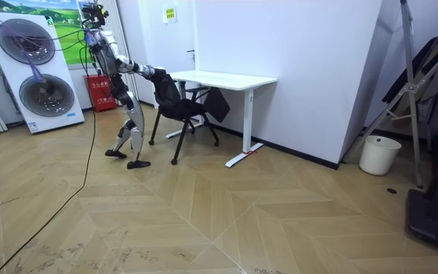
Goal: Push chair
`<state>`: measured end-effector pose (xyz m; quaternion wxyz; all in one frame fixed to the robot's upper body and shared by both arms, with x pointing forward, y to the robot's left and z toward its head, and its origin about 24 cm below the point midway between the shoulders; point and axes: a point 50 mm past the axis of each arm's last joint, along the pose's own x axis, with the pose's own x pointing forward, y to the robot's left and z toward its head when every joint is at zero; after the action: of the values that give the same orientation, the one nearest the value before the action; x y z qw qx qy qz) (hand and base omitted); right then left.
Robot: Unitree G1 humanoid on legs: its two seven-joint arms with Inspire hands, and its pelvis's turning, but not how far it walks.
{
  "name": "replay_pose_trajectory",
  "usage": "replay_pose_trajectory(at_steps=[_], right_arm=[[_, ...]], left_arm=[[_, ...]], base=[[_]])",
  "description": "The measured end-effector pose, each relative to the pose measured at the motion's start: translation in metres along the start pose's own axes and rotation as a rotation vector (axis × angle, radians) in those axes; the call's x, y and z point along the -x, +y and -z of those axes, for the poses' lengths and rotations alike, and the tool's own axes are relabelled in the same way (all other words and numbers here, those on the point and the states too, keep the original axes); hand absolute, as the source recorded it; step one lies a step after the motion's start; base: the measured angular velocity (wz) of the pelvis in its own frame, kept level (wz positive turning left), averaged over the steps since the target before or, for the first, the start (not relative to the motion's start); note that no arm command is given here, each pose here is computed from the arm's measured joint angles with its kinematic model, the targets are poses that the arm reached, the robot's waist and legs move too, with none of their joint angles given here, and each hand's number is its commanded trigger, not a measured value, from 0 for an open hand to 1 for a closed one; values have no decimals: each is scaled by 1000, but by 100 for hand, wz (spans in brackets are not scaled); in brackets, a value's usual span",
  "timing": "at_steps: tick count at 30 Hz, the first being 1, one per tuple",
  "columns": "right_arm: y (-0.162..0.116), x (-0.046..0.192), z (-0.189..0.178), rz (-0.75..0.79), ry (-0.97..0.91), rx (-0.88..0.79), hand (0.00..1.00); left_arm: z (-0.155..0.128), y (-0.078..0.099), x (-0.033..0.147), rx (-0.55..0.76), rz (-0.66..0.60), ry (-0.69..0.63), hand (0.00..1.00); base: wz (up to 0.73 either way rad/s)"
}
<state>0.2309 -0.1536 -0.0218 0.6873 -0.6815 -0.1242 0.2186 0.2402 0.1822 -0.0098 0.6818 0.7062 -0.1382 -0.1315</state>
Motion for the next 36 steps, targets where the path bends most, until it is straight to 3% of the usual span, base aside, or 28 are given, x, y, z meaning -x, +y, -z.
replay_pose_trajectory(at_steps=[7, 20, 28, 31, 36], right_arm=[[4, 10, 2, -10, 8, 5, 100], [0, 27, 4, 24, 27, 12, 100], [9, 21, -4, -4, 50, -38, 100], [1, 10, -7, 44, 31, -20, 100], [9, 21, -9, 11, 51, -33, 100]], left_arm=[[-9, -5, 3, 21, -6, -7, 100], [-17, 5, 1, 26, -17, -43, 100], [-10, 2, -2, 11, 0, -47, 100], [-1, 7, -4, -3, -33, -20, 100], [-6, 2, -5, 5, -17, -38, 100]], base=[[-5], [0], [8], [41], [40]])
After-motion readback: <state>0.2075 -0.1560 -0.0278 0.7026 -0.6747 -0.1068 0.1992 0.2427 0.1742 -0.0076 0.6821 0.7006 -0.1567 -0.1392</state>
